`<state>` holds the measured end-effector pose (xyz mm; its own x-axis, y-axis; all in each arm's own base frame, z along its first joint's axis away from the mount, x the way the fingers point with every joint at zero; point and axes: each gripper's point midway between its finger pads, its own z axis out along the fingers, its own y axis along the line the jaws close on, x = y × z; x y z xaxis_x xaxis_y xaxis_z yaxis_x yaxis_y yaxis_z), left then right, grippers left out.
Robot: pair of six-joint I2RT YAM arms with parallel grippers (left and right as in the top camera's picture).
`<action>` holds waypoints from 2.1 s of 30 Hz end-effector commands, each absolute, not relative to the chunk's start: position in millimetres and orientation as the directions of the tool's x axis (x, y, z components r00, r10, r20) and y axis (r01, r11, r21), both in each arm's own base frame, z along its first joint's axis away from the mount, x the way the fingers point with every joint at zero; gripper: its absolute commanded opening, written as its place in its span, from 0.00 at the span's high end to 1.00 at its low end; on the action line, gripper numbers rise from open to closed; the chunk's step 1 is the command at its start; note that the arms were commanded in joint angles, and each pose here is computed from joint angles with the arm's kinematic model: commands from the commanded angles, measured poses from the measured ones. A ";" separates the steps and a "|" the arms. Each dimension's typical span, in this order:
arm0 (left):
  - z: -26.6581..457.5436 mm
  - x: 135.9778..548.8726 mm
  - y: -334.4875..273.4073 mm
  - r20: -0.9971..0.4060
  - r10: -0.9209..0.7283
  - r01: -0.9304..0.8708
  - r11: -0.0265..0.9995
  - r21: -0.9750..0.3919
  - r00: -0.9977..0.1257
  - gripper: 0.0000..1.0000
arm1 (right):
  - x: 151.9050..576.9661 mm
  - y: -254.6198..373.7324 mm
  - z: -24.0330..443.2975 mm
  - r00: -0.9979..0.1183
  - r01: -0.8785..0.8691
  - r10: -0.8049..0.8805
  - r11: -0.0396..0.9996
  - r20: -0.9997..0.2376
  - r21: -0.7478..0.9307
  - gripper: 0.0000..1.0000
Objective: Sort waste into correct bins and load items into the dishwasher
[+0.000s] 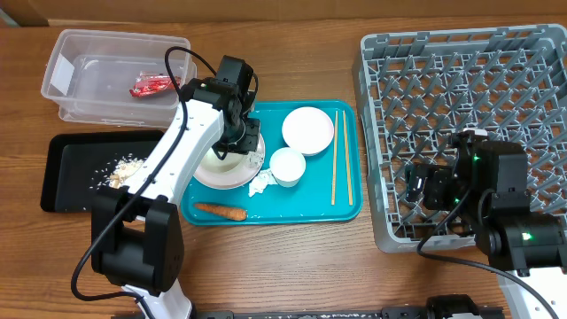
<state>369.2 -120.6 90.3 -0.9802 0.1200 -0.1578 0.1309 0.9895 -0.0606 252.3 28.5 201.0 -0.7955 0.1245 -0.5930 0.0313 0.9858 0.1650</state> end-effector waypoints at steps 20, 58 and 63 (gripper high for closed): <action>79.6 334.5 -185.9 -0.065 0.209 0.218 0.919 -0.327 -0.976 0.67 | 255.7 30.9 213.2 -0.775 0.018 0.123 0.985 -0.620 0.173 0.00; 254.5 320.5 -264.6 -0.222 0.254 0.216 -0.055 -0.975 -0.941 0.96 | 280.2 173.7 286.4 -0.576 -0.813 -0.014 0.111 -0.818 0.571 0.00; 246.5 312.6 -278.2 -0.221 0.285 0.226 -0.016 -0.974 -0.933 0.96 | 280.0 173.9 287.7 -0.576 -0.814 -0.013 0.106 -0.818 0.571 0.00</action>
